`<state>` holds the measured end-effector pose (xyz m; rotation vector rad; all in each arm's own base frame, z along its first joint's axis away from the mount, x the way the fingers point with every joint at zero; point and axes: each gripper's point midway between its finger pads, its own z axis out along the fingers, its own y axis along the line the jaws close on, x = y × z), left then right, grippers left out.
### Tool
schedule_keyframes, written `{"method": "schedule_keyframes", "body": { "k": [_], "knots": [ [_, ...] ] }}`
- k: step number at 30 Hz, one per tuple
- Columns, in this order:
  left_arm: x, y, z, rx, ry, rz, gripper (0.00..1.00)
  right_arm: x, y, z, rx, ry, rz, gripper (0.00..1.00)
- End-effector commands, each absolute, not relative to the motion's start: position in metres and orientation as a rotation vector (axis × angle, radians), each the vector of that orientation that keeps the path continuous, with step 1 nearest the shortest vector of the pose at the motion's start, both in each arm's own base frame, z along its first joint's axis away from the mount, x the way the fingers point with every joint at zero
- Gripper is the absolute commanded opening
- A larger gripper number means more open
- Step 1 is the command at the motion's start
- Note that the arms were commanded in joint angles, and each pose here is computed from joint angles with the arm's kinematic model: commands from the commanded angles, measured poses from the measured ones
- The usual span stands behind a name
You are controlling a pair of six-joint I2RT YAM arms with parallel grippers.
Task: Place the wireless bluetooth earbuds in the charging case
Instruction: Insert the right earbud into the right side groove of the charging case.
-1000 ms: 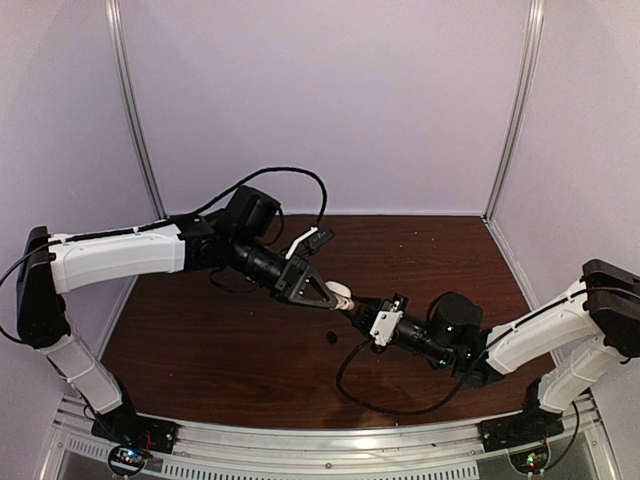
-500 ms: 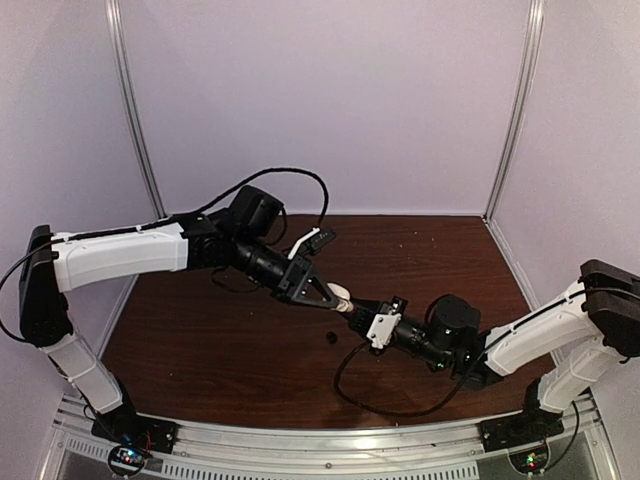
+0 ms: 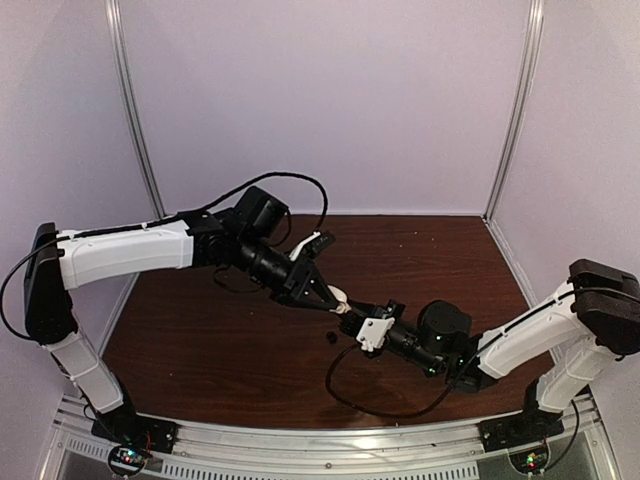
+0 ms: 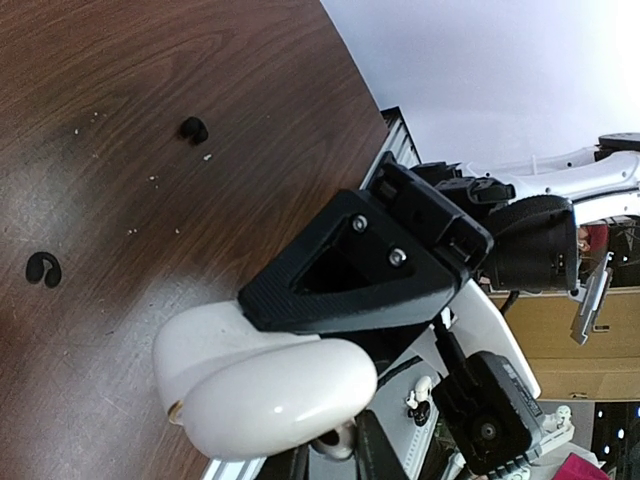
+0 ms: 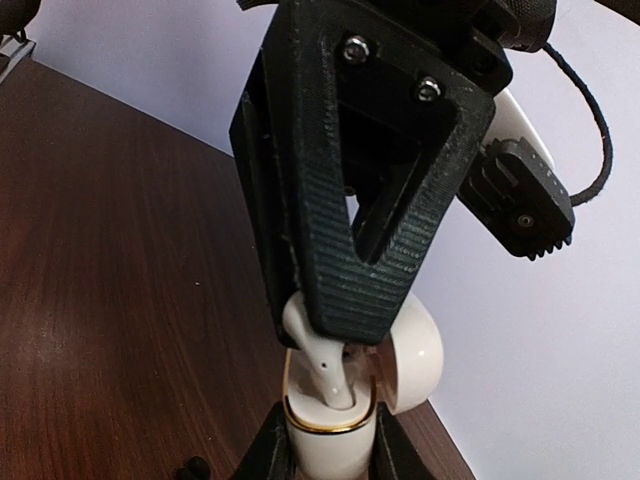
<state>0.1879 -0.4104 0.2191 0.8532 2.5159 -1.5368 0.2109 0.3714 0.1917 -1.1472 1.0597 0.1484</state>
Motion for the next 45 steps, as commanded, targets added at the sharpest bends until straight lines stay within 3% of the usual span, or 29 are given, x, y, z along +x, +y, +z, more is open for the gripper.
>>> {"method": "schedule_keyframes", "body": {
  "k": [1,18,27,35,45],
  "knots": [
    [0.199,-0.415,0.216,0.779,2.544,-1.493,0.17,0.207,0.377,0.216,-1.070,1.017,0.194,0.00],
    [0.210,-0.421,0.217,0.733,2.561,-1.468,0.22,0.187,0.379,0.224,-0.997,1.015,0.431,0.00],
    [0.216,-0.422,0.236,0.756,2.510,-1.430,0.35,0.185,0.378,0.220,-0.972,1.032,0.479,0.00],
    [0.214,-0.419,0.249,0.786,2.490,-1.403,0.36,0.186,0.374,0.221,-0.907,1.054,0.559,0.00],
    [0.211,-0.425,0.292,0.874,2.299,-1.370,0.43,0.182,0.370,0.223,-0.836,1.055,0.717,0.00]
  ]
}}
